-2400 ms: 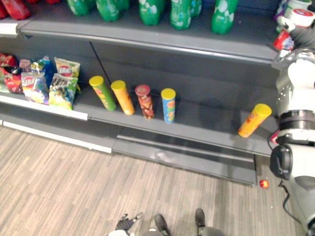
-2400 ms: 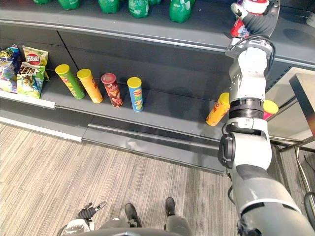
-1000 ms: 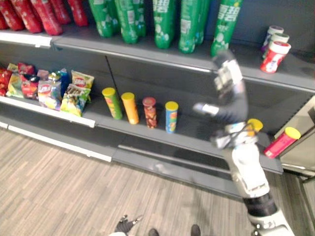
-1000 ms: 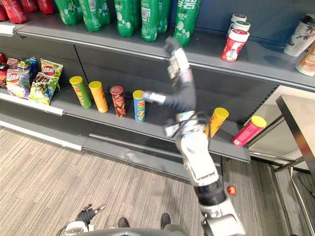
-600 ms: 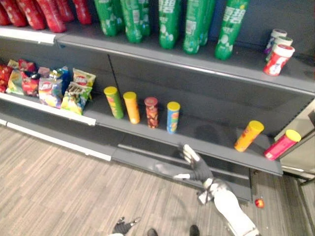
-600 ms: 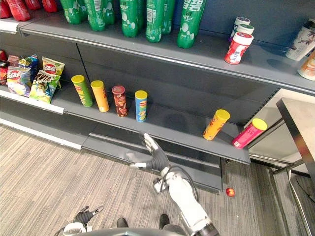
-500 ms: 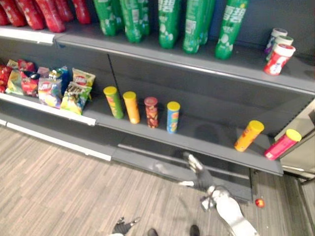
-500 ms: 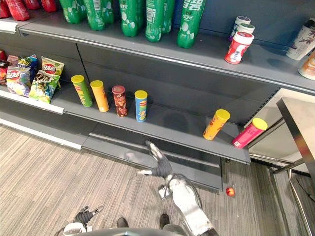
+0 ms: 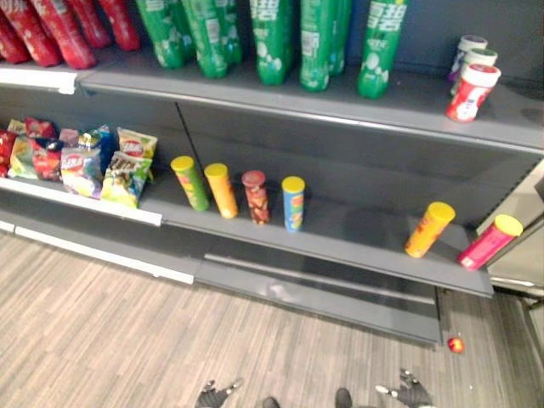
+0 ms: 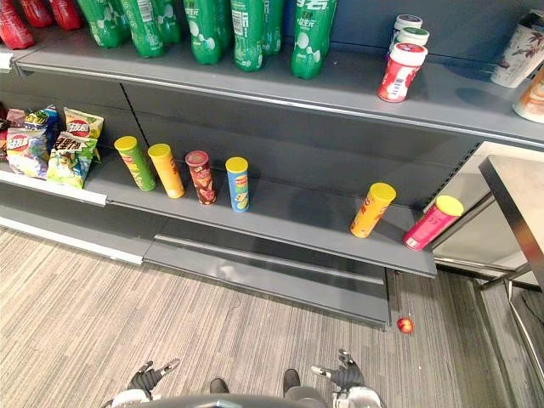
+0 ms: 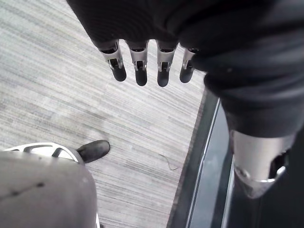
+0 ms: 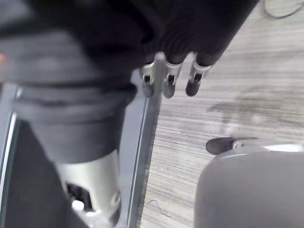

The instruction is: Put the gum and the chips on the shelf.

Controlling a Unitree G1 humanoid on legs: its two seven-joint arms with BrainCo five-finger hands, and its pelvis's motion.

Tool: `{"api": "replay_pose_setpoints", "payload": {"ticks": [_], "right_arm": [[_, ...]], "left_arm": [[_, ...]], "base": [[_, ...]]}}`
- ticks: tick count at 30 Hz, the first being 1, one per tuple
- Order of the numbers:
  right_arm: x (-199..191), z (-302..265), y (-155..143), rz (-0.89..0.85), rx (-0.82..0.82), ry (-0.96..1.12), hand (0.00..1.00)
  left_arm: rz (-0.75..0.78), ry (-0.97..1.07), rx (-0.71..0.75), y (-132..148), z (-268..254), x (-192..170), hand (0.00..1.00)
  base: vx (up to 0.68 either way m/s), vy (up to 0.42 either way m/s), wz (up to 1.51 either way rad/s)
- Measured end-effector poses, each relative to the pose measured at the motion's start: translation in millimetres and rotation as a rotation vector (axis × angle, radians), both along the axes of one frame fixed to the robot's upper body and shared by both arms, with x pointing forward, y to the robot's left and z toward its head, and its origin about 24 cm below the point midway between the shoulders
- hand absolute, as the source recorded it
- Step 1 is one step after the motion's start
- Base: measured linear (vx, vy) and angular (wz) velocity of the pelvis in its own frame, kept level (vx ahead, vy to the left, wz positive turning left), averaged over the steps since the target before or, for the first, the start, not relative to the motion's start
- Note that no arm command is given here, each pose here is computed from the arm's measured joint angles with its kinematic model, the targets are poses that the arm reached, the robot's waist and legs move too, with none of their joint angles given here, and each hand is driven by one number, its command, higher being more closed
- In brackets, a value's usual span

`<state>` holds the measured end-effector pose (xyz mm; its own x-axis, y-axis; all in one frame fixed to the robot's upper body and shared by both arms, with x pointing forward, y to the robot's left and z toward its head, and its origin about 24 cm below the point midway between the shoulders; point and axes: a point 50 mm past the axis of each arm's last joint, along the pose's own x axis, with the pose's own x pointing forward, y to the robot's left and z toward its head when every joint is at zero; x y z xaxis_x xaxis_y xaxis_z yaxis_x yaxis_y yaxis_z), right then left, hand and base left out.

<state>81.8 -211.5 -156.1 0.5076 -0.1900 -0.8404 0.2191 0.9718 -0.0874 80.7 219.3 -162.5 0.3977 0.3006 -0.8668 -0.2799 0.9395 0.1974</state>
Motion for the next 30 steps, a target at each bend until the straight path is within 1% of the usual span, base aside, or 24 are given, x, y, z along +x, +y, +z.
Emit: {"api": "replay_pose_setpoints", "payload": {"ticks": [2, 5, 8, 11, 14, 16, 19, 21, 24, 25, 27, 30], "right_arm": [[-11, -4, -3, -0.068, 0.012, 0.038, 0.0], [-23, -7, -7, -0.147, 0.015, 0.082, 0.0], [-35, -10, -8, -0.293, 0.039, 0.112, 0.0], [-44, -11, -5, -0.394, 0.07, 0.108, 0.0], [-44, -8, -8, -0.447, 0.074, 0.072, 0.0], [-39, -7, -5, -0.508, 0.097, 0.036, 0.0], [-36, -6, -4, -0.562, 0.104, 0.016, 0.0], [-43, -8, -2, -0.573, 0.104, 0.038, 0.0], [-44, -11, 1, -0.562, 0.112, 0.068, 0.0], [-44, -12, 2, -0.561, 0.117, 0.083, 0.0], [-39, -13, 6, -0.553, 0.129, 0.09, 0.0], [-30, -11, -2, -0.509, 0.108, 0.074, 0.0]], "left_arm": [[0.058, -0.009, -0.036, -1, -1, -4, 0.0], [0.086, -0.012, -0.052, -2, -2, -5, 0.0], [0.156, -0.02, -0.081, -3, -3, -10, 0.0], [0.198, -0.063, -0.123, -8, -1, -1, 0.0], [0.232, -0.089, -0.145, -12, -1, 5, 0.0], [0.307, -0.122, -0.185, -19, 0, 11, 0.0], [0.312, -0.14, -0.18, -16, 1, 14, 0.0], [0.302, -0.147, -0.18, -16, 2, 17, 0.0], [0.231, -0.132, -0.173, -15, 2, 17, 0.0], [0.201, -0.137, -0.17, -15, 3, 20, 0.0], [0.189, -0.138, -0.159, -9, 4, 22, 0.0], [0.161, -0.113, -0.175, -16, 2, 21, 0.0]], "base": [[0.0, 0.0, 0.0], [0.03, -0.008, -0.11], [0.03, 0.005, -0.14], [-0.01, -0.012, -0.16], [-0.04, 0.037, -0.55], [-0.09, 0.141, -1.42], [-0.05, 0.136, -1.58], [0.06, 0.097, -1.35], [0.06, -0.011, -1.05], [0.06, -0.217, -0.75], [0.03, -0.287, -0.71], [-0.04, -0.32, -0.54]]}}
